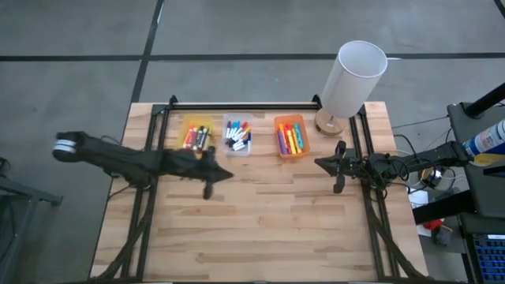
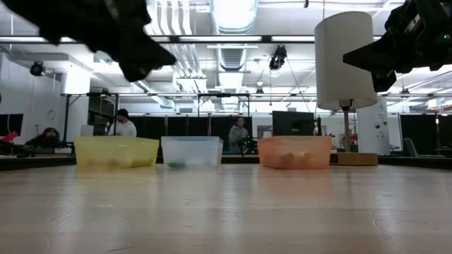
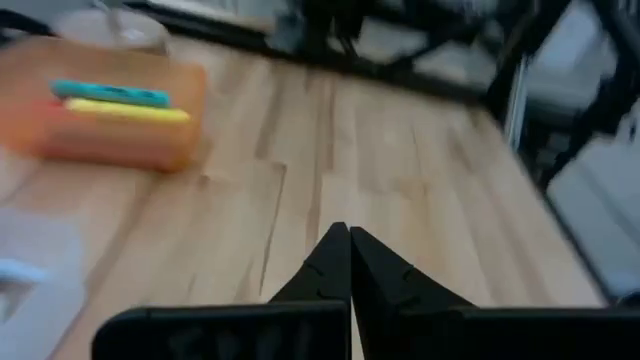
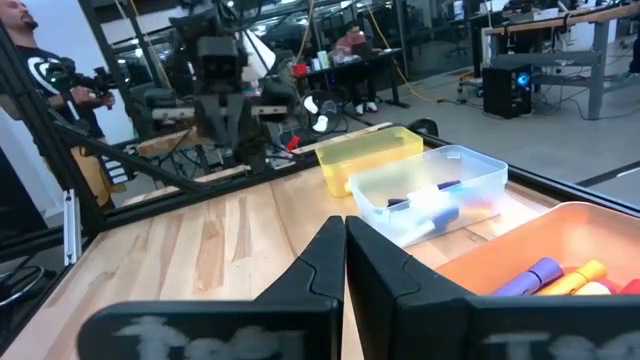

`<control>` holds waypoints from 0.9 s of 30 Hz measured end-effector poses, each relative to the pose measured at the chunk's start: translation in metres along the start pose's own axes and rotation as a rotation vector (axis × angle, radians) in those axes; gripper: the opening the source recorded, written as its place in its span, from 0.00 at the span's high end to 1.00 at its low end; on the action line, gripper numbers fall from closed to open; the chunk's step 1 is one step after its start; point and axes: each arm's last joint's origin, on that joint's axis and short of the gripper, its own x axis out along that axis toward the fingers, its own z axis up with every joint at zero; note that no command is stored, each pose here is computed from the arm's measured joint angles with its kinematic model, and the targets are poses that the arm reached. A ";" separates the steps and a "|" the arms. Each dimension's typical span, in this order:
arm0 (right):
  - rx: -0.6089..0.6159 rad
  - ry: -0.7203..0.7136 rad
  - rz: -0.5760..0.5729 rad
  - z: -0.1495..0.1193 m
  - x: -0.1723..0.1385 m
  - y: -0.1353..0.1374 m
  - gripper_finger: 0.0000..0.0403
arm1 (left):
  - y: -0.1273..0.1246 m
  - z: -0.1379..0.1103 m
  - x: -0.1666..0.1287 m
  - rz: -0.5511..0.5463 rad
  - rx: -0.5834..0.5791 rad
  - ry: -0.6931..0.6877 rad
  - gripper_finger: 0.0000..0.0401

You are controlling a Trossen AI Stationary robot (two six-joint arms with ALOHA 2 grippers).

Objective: Pick & Place Markers
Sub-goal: Return to Home Position

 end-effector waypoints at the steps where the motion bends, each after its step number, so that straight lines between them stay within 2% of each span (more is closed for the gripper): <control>1: 0.000 0.000 -0.001 0.000 0.000 0.000 0.98 | 0.002 -0.004 -0.009 0.002 -0.025 -0.033 1.00; 3: 0.000 0.000 0.000 0.000 0.000 0.000 0.98 | 0.004 -0.012 -0.026 -0.001 -0.063 -0.093 1.00; 6: 0.000 0.000 0.000 0.000 0.000 0.000 0.98 | 0.003 -0.022 -0.049 -0.037 -0.002 -0.161 1.00; 11: 0.000 0.000 0.000 0.000 0.000 0.000 0.98 | 0.008 -0.035 -0.075 0.003 -0.002 -0.239 1.00; 17: 0.000 0.000 0.000 0.000 0.000 0.000 0.98 | 0.011 -0.046 -0.093 0.011 0.110 -0.242 1.00; 21: 0.000 0.000 0.000 0.000 0.000 0.000 0.98 | 0.014 -0.053 -0.097 0.034 0.110 -0.259 1.00; 27: 0.000 0.000 0.000 0.000 0.000 0.000 0.98 | 0.016 -0.060 -0.107 -0.008 0.121 -0.332 1.00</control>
